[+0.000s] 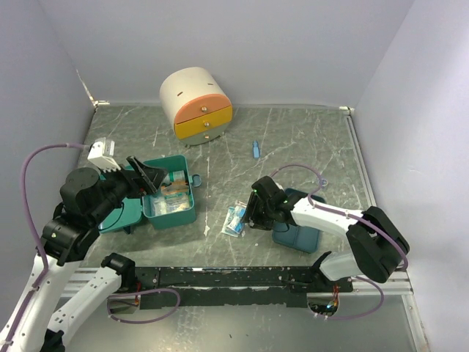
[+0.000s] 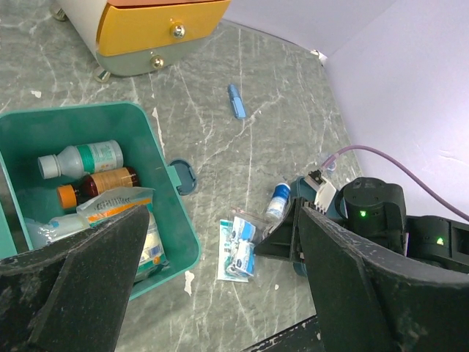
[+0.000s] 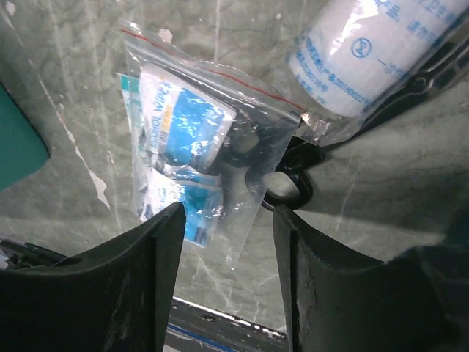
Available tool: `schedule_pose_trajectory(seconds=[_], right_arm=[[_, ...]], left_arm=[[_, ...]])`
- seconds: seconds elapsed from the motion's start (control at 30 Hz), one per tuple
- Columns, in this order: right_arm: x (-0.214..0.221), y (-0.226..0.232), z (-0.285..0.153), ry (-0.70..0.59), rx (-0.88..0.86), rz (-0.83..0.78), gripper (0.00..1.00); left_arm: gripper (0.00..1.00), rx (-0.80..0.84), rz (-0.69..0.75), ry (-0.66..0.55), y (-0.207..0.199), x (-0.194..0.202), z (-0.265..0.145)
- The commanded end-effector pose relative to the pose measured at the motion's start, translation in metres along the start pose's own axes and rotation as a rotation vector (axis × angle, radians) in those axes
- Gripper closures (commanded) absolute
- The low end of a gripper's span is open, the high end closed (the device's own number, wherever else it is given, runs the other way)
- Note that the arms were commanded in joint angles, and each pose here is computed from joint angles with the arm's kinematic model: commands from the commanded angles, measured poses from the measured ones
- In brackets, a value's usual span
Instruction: Organize the medicine kit
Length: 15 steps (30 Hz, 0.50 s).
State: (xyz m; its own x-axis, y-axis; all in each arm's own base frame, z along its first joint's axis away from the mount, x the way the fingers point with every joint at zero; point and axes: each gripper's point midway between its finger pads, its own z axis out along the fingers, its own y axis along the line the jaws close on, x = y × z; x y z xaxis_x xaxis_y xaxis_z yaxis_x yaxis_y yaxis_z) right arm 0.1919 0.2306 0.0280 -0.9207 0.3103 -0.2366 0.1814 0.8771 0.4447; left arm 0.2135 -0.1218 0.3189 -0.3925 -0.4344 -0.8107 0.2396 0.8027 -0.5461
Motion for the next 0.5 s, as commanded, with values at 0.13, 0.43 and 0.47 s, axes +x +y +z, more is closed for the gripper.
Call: schedule_pose_trajectory(seconds=[0.13, 0.43, 0.47], right_arm=[[0.009, -0.005, 0.002, 0.031, -0.004, 0.002, 0.49], [0.003, 0.001, 0.008, 0.019, 0.003, 0.019, 0.58], [0.002, 0.002, 0.009, 0.010, 0.000, 0.023, 0.58]], left_arm=[[0.06, -0.008, -0.002, -0.026, -0.001, -0.007, -0.001], [0.06, -0.007, -0.014, -0.028, 0.000, -0.006, -0.002], [0.06, -0.005, -0.015, -0.030, 0.000, -0.006, -0.003]])
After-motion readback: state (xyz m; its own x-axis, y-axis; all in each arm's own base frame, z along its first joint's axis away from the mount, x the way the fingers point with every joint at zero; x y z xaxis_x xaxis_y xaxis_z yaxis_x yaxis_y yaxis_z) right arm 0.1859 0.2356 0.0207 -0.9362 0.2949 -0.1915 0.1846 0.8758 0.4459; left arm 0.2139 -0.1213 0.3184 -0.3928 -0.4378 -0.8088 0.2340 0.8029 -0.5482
